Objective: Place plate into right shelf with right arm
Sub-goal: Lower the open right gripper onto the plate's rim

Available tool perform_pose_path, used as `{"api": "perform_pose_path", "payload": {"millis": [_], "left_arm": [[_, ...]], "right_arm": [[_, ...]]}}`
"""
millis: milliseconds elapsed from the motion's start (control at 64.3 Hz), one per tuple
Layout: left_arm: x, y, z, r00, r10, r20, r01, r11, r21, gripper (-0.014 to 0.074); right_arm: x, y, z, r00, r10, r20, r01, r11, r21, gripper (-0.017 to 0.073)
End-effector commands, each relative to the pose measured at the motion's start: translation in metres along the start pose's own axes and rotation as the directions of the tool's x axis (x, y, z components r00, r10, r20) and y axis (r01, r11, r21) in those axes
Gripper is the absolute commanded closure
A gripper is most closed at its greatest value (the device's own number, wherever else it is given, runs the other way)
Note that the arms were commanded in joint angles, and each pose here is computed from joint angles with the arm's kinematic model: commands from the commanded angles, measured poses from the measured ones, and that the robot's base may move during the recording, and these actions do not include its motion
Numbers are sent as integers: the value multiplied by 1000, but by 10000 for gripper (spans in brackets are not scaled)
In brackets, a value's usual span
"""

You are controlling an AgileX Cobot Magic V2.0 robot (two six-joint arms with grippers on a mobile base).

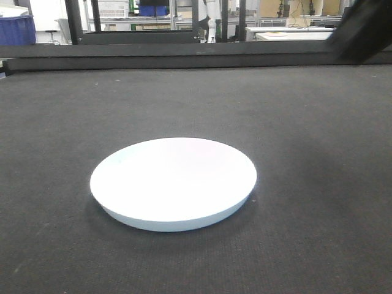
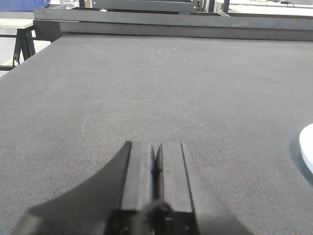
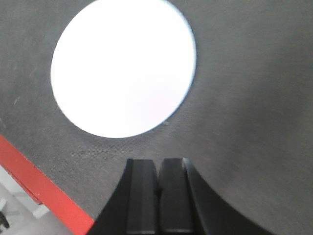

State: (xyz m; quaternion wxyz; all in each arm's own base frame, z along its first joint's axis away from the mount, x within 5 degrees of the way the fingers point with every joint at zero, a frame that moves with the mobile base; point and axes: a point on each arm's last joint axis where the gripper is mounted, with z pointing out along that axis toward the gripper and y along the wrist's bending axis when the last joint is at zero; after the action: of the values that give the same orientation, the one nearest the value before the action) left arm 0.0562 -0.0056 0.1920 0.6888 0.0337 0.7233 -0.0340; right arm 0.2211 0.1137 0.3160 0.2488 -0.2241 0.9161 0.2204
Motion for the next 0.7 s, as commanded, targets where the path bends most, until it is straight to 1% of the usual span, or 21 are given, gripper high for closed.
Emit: {"api": "perform_pose_path", "payload": {"millis": [0, 16, 62, 156, 233, 264, 342, 420, 467, 482, 544, 684], "left_arm": [[-5, 0, 0, 997, -7, 83, 8, 1000, -4, 640], [-5, 0, 0, 997, -7, 83, 8, 1000, -4, 640], [-5, 0, 0, 997, -7, 83, 8, 1000, -4, 640], [-5, 0, 0, 997, -7, 83, 8, 1000, -4, 640], [-5, 0, 0, 997, -7, 83, 8, 1000, -4, 640], [-5, 0, 0, 997, -7, 83, 8, 1000, -4, 640], [-5, 0, 0, 997, -7, 83, 8, 1000, -4, 640], [-5, 0, 0, 997, -7, 83, 8, 1000, -4, 640], [-5, 0, 0, 997, -7, 83, 8, 1000, -4, 640], [-5, 0, 0, 997, -7, 83, 8, 1000, -4, 640], [-5, 0, 0, 997, -7, 83, 8, 1000, -4, 640], [-5, 0, 0, 997, -7, 83, 8, 1000, -4, 640]], "right_arm": [[-18, 11, 16, 997, -53, 62, 54, 999, -9, 489], [-18, 12, 21, 996, -67, 56, 67, 998, -5, 489], [-21, 12, 35, 995, -84, 51, 83, 996, 11, 489], [-25, 8, 60, 997, -68, 33, 67, 997, 25, 489], [-25, 3, 74, 998, -57, 13, 56, 998, 33, 445], [-25, 2, 79, 999, -53, 3, 53, 998, 35, 394], [-25, -1, 85, 999, -45, -1, 45, 998, 38, 225], [-27, -3, 88, 999, -43, 24, 42, 998, 50, 17], [-29, -4, 90, 998, -42, 44, 40, 997, 59, -80], [-30, -4, 90, 998, -42, 49, 39, 997, 62, -93], [-33, -6, 93, 996, -42, 78, 36, 997, 75, -71], [-36, -12, 103, 993, -38, 110, 27, 995, 99, -71]]}}
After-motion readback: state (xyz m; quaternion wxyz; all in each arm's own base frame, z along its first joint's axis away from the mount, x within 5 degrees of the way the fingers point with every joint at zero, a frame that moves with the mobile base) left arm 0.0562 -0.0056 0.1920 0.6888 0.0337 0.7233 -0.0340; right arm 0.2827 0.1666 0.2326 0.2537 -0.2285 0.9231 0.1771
